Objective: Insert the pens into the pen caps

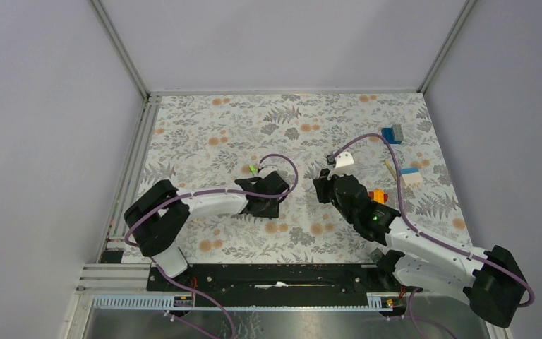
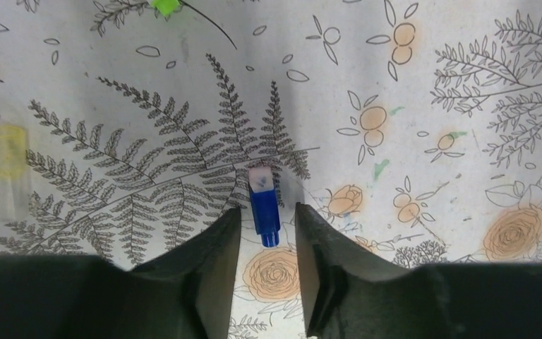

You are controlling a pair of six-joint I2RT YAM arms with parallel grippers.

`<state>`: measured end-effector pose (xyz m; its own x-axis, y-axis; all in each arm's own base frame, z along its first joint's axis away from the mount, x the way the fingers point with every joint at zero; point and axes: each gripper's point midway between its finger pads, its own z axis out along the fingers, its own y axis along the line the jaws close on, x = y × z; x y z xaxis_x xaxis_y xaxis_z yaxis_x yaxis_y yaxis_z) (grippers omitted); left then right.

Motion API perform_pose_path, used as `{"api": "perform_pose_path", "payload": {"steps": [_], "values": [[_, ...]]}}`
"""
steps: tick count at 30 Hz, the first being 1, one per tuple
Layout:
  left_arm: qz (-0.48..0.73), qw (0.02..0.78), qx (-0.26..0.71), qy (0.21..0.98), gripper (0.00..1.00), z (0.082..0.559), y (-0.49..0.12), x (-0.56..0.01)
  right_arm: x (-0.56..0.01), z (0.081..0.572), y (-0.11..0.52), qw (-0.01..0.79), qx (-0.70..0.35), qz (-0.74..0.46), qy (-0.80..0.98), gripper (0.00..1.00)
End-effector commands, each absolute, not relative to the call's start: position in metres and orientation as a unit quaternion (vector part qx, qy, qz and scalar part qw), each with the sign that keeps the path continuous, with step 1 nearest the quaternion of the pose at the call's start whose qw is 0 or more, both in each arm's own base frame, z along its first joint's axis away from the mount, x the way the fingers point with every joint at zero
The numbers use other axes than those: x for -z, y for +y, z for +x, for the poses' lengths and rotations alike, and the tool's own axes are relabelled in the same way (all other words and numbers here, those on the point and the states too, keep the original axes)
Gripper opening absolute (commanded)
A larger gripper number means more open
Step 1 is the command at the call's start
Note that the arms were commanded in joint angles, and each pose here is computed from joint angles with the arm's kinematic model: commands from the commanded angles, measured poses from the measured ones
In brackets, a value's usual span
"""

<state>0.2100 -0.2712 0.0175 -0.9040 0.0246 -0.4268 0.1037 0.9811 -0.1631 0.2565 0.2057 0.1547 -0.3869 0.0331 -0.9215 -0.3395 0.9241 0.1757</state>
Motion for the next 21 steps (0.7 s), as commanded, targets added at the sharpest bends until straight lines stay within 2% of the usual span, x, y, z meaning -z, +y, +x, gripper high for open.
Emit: {"api": "perform_pose_path", "payload": {"steps": [1, 5, 9, 21], "values": [[0.055, 0.215, 0.099, 0.970, 0.44, 0.204, -0.268, -0.025, -0.182, 0.264, 0.218, 0.567, -0.198, -0.084, 0.795, 0.00], [0.056, 0.221, 0.107, 0.968, 0.53, 0.209, -0.275, -0.033, -0.183, 0.265, 0.219, 0.567, -0.199, -0.083, 0.795, 0.00], [0.055, 0.223, 0.100, 0.968, 0.54, 0.214, -0.279, -0.036, -0.183, 0.265, 0.219, 0.566, -0.199, -0.079, 0.796, 0.00], [0.047, 0.219, 0.063, 0.973, 0.45, 0.222, -0.277, -0.028, -0.180, 0.264, 0.214, 0.566, -0.191, -0.074, 0.798, 0.00]]}}
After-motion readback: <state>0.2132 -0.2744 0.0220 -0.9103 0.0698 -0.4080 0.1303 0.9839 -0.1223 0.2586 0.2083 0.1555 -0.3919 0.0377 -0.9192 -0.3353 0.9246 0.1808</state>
